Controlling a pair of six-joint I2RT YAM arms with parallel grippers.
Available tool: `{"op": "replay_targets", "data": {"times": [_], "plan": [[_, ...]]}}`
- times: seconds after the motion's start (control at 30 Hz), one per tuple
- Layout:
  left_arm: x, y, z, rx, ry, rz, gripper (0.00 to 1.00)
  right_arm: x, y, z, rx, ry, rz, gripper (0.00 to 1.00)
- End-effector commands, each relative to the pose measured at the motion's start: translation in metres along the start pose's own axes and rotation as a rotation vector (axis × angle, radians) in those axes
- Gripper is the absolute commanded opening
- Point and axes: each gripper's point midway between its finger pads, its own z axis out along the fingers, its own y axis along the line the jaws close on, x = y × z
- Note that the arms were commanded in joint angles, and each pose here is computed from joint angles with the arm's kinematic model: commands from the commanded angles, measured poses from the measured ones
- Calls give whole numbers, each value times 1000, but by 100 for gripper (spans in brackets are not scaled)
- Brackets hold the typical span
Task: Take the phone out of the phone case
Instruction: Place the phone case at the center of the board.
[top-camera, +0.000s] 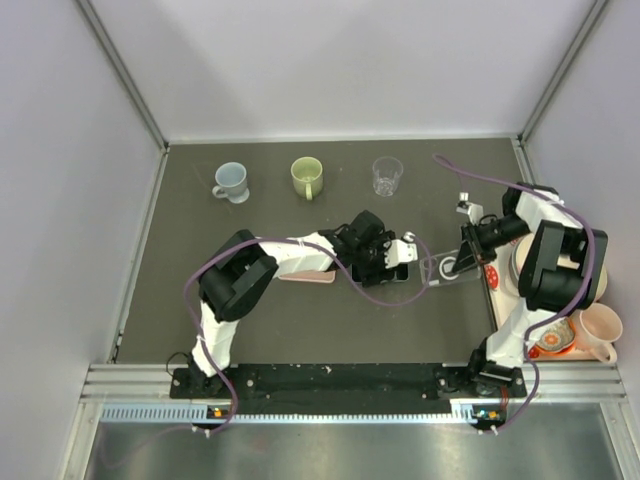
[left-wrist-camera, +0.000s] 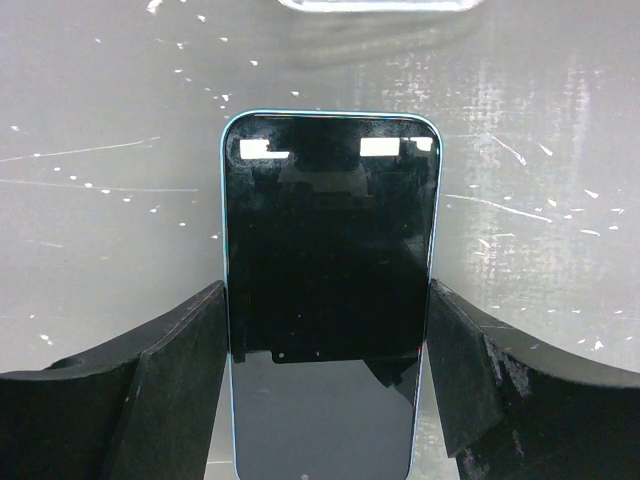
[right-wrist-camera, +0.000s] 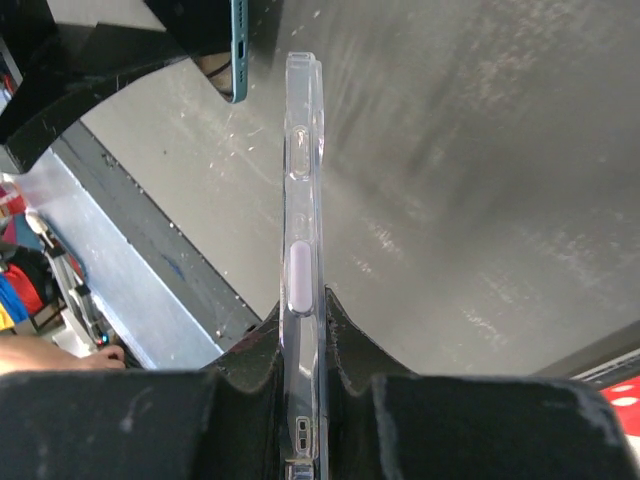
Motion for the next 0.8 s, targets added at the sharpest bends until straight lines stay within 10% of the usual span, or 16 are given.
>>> {"op": "replay_targets", "data": {"times": [0.0,0.4,0.77], "plan": [[-22,11,3,-17,-36,8,0,-20,-16,-9,33,-52,-17,0],[-19,7,11,-11,3,15,27,-27,-32,-2,56,-61,9,2],[-12,4,13,-7,25,16,49,-28,-49,0,119,-44,15,30]]}}
